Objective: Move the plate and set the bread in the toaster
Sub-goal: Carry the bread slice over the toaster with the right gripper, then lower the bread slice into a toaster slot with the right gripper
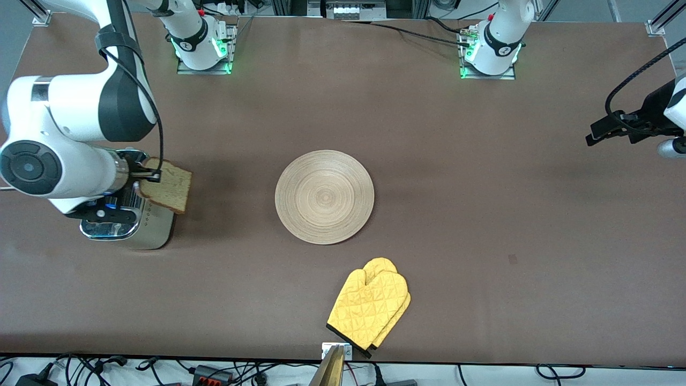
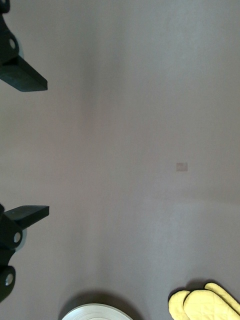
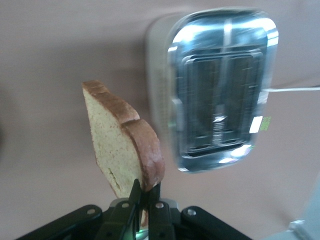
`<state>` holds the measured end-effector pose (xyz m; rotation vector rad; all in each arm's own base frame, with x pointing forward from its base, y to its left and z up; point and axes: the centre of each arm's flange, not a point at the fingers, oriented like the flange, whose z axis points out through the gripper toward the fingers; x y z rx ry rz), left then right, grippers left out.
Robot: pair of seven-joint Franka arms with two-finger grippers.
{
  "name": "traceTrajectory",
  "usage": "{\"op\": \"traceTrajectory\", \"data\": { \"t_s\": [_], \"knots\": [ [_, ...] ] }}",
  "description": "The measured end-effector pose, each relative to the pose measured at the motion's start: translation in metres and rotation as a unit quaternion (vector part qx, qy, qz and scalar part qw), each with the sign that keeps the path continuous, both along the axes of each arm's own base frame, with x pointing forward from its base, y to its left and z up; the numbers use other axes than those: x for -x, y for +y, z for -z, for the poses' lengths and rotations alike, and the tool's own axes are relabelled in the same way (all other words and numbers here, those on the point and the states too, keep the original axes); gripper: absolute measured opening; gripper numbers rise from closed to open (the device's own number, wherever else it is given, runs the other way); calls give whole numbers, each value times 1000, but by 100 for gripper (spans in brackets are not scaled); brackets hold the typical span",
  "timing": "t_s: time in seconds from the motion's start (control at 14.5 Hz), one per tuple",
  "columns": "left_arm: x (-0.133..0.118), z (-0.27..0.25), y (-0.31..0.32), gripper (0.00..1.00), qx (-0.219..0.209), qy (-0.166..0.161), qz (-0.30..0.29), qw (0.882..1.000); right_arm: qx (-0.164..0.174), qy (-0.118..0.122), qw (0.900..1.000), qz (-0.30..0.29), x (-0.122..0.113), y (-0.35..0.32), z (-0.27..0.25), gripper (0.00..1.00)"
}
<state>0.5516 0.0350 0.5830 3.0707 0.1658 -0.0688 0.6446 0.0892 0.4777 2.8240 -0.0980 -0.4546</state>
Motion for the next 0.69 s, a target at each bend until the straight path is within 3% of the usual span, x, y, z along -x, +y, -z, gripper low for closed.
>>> {"op": "traceTrajectory", "data": {
  "t_s": [0.14,0.69],
  "knots": [
    [0,0,-3,100,0,0,3,1000,34,1,999,-31,-2,-21,-13,8],
    [1,-2,-20,100,-13,3,23,1000,91,27,993,-63,-5,-73,-14,8]
  ]
}}
